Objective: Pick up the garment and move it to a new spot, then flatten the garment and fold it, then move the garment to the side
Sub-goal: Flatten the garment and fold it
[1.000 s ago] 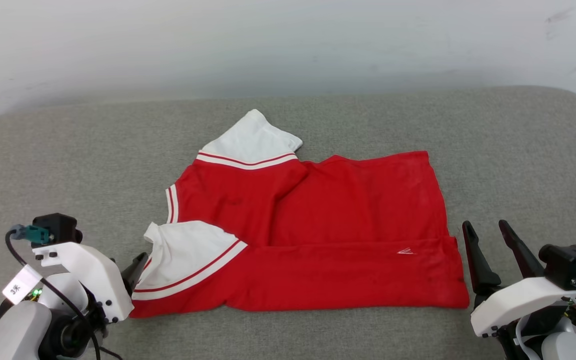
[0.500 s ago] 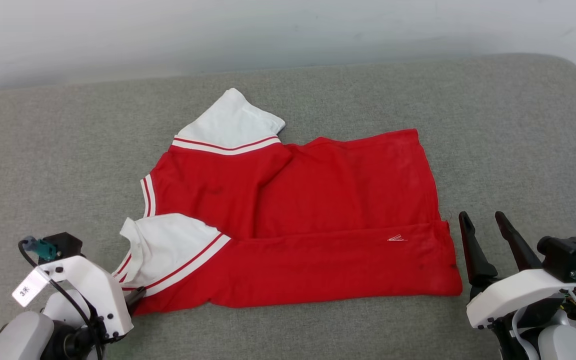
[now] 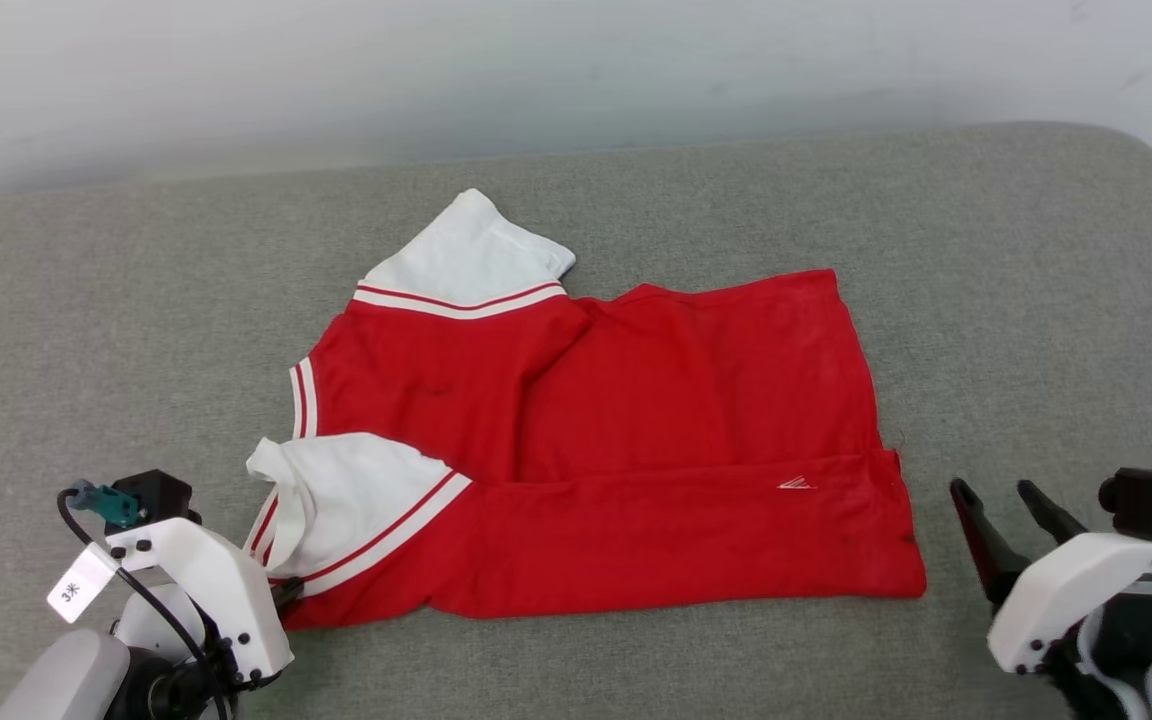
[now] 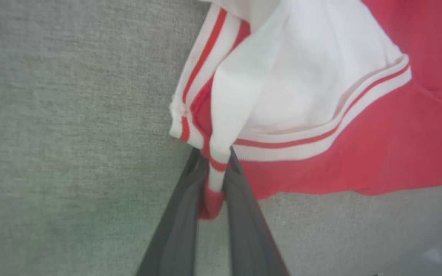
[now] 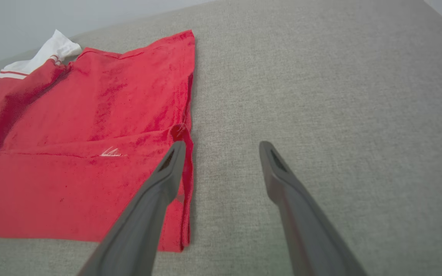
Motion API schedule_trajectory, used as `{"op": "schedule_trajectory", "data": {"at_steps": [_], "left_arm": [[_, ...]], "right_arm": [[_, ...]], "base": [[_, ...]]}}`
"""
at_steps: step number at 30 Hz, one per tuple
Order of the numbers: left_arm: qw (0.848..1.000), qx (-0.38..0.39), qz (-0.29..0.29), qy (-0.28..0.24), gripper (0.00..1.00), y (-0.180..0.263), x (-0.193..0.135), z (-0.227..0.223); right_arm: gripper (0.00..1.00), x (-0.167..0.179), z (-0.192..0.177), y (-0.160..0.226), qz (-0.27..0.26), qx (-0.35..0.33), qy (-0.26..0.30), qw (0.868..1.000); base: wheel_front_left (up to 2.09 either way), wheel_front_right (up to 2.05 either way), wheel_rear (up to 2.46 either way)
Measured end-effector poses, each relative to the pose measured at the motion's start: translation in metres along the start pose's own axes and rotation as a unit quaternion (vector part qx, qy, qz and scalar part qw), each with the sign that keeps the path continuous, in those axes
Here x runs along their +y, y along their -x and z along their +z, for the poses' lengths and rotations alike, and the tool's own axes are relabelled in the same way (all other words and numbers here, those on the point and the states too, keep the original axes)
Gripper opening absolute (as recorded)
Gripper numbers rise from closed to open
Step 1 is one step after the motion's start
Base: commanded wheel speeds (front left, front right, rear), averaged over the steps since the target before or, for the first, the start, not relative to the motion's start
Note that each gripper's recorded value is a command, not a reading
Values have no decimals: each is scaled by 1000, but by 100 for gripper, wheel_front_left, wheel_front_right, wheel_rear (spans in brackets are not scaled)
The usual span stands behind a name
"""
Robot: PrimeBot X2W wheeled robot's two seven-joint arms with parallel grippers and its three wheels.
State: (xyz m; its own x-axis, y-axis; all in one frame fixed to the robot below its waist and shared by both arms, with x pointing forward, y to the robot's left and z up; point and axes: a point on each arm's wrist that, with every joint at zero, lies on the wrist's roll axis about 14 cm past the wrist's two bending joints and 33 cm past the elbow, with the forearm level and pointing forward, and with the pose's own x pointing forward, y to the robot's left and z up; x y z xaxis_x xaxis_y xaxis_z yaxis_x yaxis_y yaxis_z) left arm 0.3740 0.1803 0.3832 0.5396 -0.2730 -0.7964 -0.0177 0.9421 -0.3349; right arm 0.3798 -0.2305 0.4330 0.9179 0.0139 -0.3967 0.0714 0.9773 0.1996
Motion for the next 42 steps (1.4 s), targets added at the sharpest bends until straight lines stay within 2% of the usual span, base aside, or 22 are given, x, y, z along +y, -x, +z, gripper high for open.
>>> {"op": "schedule_trajectory", "data": {"at_steps": [3, 9, 16, 20, 21, 22, 23, 33, 42], "left_arm": [[1000, -24, 1, -7, 0, 8, 0, 8], [998, -64, -1, -25, 0, 23, -8, 22], [997, -67, -2, -28, 0, 21, -10, 23], [998, -65, 0, -26, 0, 16, -9, 21], [998, -64, 1, -25, 0, 15, -8, 21], [998, -64, 1, -24, 0, 14, -8, 21], [998, -64, 2, -23, 0, 13, -7, 21], [993, -109, -4, -36, 0, 28, -14, 31], [992, -120, -2, -28, 0, 59, -16, 7]], "right_arm": [[100, -5, -11, 1, 6, 59, 10, 998], [100, 7, -31, 2, 39, 152, 19, 987], [100, 31, -51, -12, 74, 212, 33, 974], [100, 37, -74, -16, 83, 259, 36, 962], [47, 39, -77, -18, 86, 265, 35, 960], [16, 39, -79, -19, 87, 272, 37, 958], [0, 39, -81, -20, 88, 278, 38, 956], [0, 40, -56, -21, 94, 242, 45, 965], [0, 41, -50, 12, 104, 225, 44, 968]], "base": [[0, 0, 0], [0, 0, 0], [0, 0, 0], [0, 0, 0], [0, 0, 0], [0, 0, 0], [0, 0, 0], [0, 0, 0], [0, 0, 0]]}}
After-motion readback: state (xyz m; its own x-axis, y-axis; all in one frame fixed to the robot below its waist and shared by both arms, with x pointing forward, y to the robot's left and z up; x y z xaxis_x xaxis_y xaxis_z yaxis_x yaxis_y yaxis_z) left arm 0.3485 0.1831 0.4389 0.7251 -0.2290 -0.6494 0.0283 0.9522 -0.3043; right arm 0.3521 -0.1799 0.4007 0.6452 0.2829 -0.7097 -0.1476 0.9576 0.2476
